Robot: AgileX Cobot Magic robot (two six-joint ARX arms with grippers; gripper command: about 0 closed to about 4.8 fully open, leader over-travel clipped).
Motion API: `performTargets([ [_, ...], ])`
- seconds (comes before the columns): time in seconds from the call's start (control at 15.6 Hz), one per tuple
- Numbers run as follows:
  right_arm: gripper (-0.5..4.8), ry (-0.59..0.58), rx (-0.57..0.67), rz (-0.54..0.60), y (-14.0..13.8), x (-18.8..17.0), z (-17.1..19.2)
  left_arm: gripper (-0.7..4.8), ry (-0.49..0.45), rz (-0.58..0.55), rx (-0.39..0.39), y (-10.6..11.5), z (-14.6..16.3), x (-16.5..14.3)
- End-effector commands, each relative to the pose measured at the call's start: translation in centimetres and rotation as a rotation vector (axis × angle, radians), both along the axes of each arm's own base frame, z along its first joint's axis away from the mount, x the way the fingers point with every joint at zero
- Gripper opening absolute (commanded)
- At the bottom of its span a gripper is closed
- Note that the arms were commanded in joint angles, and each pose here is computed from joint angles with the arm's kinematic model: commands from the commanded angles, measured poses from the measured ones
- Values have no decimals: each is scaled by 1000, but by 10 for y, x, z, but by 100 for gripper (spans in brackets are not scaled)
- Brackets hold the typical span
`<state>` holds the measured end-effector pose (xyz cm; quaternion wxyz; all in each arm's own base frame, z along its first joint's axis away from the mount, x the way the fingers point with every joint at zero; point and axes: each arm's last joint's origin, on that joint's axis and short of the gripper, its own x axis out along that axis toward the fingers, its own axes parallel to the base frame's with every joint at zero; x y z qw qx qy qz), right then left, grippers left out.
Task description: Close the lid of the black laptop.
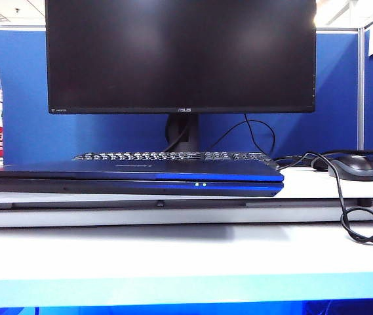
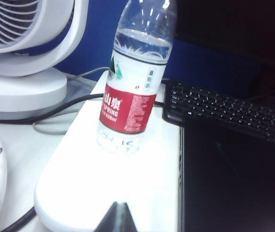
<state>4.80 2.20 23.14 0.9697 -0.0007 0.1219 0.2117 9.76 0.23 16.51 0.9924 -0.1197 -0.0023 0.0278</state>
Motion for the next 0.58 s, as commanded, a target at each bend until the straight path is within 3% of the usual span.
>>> performTargets([
  [0.06, -5, -14, 11, 1, 0, 0, 2, -3, 15, 2, 25, 0, -1, 0],
  [0.58, -5, -14, 11, 1, 0, 0, 2, -3, 20, -1, 30, 0, -2, 0],
])
